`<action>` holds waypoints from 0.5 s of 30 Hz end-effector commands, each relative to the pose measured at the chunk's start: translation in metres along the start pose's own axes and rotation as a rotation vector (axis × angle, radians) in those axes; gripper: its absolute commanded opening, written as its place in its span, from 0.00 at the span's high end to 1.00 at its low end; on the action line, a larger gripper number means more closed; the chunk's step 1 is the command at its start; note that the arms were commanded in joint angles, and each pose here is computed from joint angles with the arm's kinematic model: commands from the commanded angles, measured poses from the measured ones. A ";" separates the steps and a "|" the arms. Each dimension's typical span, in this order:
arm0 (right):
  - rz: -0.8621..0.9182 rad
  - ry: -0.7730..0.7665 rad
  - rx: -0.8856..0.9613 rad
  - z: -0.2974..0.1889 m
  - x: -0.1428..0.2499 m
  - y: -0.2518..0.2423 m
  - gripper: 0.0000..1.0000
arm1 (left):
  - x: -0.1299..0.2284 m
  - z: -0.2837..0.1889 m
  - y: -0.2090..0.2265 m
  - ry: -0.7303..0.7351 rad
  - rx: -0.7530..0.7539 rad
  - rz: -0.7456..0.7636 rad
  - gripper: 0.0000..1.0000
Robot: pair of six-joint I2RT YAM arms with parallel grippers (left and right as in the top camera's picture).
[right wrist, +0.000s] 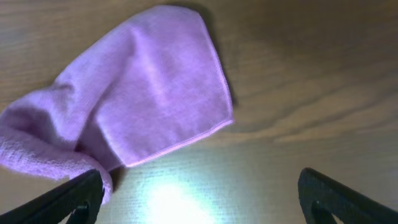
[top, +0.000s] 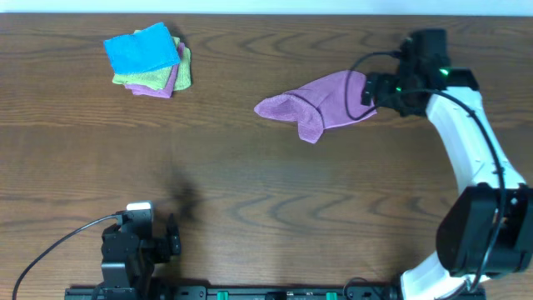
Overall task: Fold the cloth
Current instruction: 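Drag the pink cloth with the right gripper toward table center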
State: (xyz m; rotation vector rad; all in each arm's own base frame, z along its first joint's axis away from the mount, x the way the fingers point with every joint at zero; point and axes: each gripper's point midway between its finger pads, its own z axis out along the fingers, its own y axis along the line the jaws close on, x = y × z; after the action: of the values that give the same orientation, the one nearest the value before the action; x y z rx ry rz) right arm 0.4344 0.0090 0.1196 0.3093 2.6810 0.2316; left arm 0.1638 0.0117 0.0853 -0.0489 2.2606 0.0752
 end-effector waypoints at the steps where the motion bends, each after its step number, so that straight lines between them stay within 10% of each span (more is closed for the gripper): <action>1: 0.125 0.041 -0.161 0.011 0.012 0.003 0.01 | 0.017 0.002 0.004 0.061 -0.020 0.036 0.05; 15: 0.276 0.029 -0.197 0.082 0.018 -0.015 0.06 | 0.017 0.002 0.004 0.061 -0.020 0.036 0.05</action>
State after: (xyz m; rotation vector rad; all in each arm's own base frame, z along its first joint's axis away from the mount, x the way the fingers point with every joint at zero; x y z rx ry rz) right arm 0.4549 0.0045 0.0524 0.5407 2.5864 0.5357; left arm 0.1638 0.0117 0.0854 -0.0489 2.2602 0.0752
